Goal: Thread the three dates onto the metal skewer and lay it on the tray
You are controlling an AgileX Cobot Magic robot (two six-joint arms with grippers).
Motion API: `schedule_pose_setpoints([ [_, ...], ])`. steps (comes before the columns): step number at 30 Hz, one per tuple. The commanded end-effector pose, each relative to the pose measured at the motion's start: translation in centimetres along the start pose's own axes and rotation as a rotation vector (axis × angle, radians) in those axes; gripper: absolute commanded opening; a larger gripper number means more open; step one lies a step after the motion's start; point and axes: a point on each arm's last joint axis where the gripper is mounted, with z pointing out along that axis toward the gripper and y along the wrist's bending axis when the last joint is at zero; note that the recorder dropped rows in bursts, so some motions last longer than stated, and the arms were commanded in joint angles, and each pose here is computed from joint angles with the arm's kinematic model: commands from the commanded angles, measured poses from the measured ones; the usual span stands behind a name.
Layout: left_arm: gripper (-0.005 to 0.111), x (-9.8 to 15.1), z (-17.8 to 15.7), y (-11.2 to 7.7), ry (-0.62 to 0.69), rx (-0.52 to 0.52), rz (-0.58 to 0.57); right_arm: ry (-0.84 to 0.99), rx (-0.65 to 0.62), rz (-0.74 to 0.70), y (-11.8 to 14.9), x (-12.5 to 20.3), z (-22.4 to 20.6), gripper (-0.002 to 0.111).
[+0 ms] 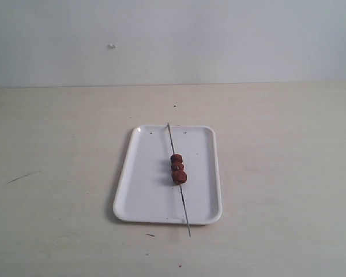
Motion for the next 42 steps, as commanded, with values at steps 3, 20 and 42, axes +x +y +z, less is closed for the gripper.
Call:
schedule_pose_setpoints([
  [3,0.001,2.4,2.2,2.3,-0.207,-0.231,0.086,-0.004,0.004,-0.005,-0.1,0.1,0.0,0.0],
  [20,0.001,11.5,2.5,2.6,-0.281,-0.343,0.02,-0.004,0.004,-0.007,-0.1,0.1,0.0,0.0],
  [42,0.001,11.4,1.5,2.2,-0.366,-0.345,-0.001,-0.003,0.004,-0.009,-0.1,0.1,0.0,0.0],
])
